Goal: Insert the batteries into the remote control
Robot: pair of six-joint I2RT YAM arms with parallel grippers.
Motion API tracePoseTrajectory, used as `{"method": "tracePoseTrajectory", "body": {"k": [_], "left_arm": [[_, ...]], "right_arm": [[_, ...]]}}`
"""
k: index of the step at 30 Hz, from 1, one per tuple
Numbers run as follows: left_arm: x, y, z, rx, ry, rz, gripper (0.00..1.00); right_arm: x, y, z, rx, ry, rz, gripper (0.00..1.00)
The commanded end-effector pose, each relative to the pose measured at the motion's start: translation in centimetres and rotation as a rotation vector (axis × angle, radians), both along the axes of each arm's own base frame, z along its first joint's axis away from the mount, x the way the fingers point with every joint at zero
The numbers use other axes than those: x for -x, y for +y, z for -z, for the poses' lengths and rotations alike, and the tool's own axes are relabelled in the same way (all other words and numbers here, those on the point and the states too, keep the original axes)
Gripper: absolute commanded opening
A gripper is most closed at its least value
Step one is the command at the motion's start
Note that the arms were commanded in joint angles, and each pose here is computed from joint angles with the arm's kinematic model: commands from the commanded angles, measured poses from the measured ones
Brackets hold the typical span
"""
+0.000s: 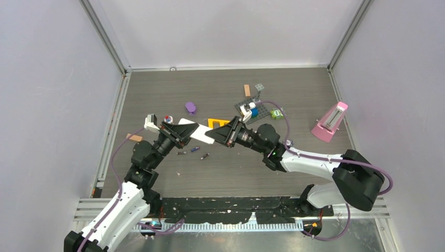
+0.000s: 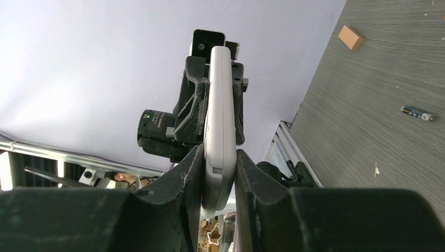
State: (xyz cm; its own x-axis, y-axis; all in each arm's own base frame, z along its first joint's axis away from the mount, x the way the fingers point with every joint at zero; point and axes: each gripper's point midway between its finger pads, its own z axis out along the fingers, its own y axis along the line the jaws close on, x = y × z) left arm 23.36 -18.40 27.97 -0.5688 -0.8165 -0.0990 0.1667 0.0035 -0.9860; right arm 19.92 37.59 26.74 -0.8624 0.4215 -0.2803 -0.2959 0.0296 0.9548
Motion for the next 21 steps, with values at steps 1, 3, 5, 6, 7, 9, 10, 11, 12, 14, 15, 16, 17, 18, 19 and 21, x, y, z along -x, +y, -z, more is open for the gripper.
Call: {"method": "tracePoseTrajectory", "body": {"k": [1, 3, 5, 6, 7, 9, 10, 11, 12, 14, 15, 16, 17, 18, 19, 21], "left_arm": [[-0.4, 2.3, -5.9, 0.182, -0.132, -0.101, 0.0], [-0.5, 2.4, -5.7, 0.19, -0.125, -0.106, 0.0], [-0.5, 2.5, -5.5, 0.192, -0.121, -0.111, 0.0], [-0.5, 2.5, -5.4, 0.189, -0.119, -0.11, 0.0], [-0.5, 2.4, -5.2, 0.186, -0.115, -0.106, 0.0], [-0.6, 2.2, -4.9, 0.179, -0.108, -0.097, 0.0], [-0.6, 2.1, -4.9, 0.173, -0.108, -0.092, 0.0], [-0.6, 1.9, -4.8, 0.166, -0.106, -0.086, 0.0], [-0.7, 1.7, -4.7, 0.151, -0.107, -0.079, 0.0], [-0.7, 1.3, -4.5, 0.119, -0.108, -0.064, 0.0], [-0.7, 1.2, -4.4, 0.101, -0.107, -0.057, 0.0], [-0.7, 1.0, -4.4, 0.081, -0.113, -0.054, 0.0], [-0.7, 0.9, -4.2, 0.062, -0.119, -0.051, 0.0], [-0.6, 0.7, -4.2, 0.044, -0.127, -0.044, 0.0], [-0.6, 0.6, -4.1, 0.027, -0.133, -0.04, 0.0], [-0.6, 0.5, -4.0, -0.006, -0.141, -0.035, 0.0]], "right_arm": [[0.8, -0.5, 0.1, -0.034, -0.034, -0.031, 0.09], [0.9, -0.6, -0.6, -0.06, -0.05, -0.034, 0.06], [1.0, -0.7, -1.1, -0.082, -0.064, -0.034, 0.05], [1.0, -0.7, -1.3, -0.088, -0.065, -0.036, 0.05], [1.0, -0.7, -1.4, -0.089, -0.066, -0.036, 0.05], [0.9, -0.7, -1.5, -0.091, -0.062, -0.034, 0.05], [0.8, -0.7, -1.4, -0.083, -0.052, -0.035, 0.11], [0.7, -0.6, -1.6, -0.082, -0.051, -0.034, 0.13], [0.6, -0.4, -1.2, -0.059, -0.035, -0.034, 0.19], [0.4, -0.2, -1.4, -0.033, -0.03, -0.032, 0.29], [0.2, 0.0, -2.1, -0.034, -0.035, -0.026, 0.32], [0.1, -0.1, -1.7, -0.003, -0.027, -0.021, 0.39], [-0.2, 0.0, -2.3, -0.001, -0.033, -0.012, 0.41], [-0.3, 0.1, -2.1, 0.032, -0.027, -0.007, 0.47], [-0.5, 0.1, -1.3, 0.068, -0.005, 0.0, 0.5], [-0.7, 0.0, -1.2, 0.089, 0.003, 0.011, 0.58]]}}
